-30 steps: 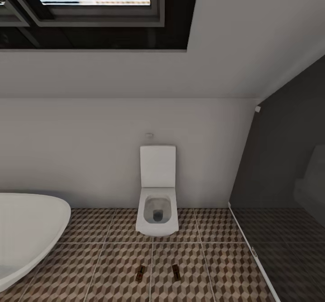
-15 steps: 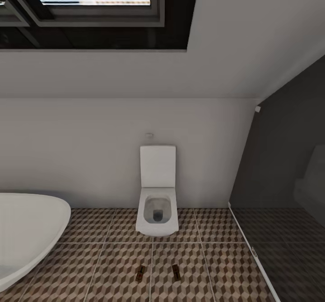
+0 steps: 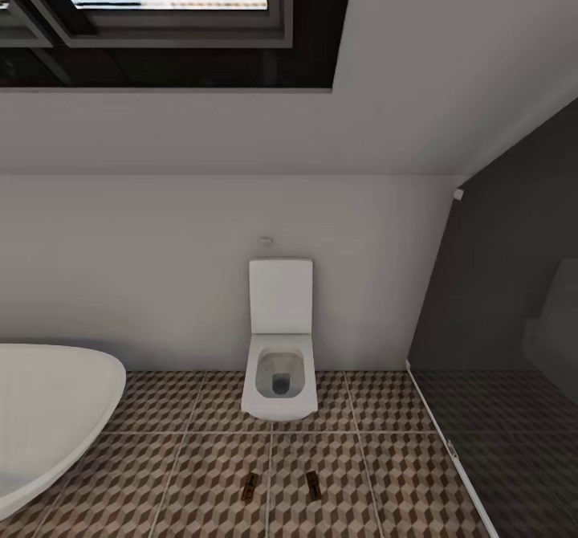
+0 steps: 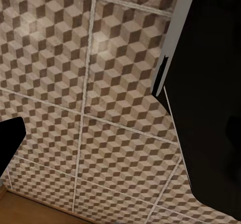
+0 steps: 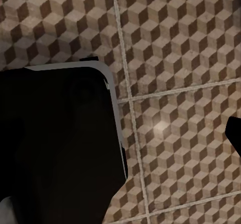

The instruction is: Take the four mousetraps from the cabinet in the bathroom and place them on the bathroom floor. Make sure all four end up on the same floor surface, and ensure that at least two of them are either under or directly next to the same bathroom sink.

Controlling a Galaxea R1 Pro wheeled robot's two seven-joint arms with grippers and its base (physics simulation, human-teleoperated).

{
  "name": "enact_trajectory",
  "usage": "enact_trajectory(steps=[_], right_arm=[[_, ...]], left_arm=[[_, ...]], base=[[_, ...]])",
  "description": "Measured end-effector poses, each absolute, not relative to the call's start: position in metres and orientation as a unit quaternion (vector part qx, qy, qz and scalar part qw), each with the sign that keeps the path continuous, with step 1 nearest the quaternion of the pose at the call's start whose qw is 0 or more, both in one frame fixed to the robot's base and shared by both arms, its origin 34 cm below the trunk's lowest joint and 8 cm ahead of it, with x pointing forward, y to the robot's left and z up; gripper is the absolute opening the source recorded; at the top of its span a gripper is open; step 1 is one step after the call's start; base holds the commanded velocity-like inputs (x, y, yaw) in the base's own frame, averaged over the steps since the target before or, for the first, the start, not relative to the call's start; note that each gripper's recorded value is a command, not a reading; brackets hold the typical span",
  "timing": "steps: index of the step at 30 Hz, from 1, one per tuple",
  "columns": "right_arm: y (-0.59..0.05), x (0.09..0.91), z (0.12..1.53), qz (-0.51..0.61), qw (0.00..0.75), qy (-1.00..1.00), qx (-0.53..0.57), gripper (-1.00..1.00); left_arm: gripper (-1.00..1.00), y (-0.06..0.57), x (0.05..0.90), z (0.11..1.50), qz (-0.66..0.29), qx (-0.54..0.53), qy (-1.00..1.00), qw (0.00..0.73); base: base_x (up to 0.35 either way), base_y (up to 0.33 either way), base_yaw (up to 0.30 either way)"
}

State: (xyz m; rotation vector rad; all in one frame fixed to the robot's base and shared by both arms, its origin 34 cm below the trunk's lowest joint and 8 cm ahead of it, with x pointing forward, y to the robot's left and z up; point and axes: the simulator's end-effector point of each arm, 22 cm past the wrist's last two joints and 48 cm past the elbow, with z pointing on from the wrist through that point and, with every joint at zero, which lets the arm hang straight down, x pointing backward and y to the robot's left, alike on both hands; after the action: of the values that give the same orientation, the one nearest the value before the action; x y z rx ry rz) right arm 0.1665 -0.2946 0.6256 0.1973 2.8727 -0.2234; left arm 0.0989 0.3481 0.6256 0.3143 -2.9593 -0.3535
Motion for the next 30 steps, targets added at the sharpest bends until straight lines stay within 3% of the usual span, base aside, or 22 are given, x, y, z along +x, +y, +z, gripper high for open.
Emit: enact_trajectory(steps=[30], right_arm=[[-0.2945,0.1665,0.6256,-0.077,0.126,0.987,0.068,1.0]], left_arm=[[1.0,0.3481,0.0989,0.6256,-0.118,0.105,-0.985,0.072]], base=[[0.0,0.0,0.0]])
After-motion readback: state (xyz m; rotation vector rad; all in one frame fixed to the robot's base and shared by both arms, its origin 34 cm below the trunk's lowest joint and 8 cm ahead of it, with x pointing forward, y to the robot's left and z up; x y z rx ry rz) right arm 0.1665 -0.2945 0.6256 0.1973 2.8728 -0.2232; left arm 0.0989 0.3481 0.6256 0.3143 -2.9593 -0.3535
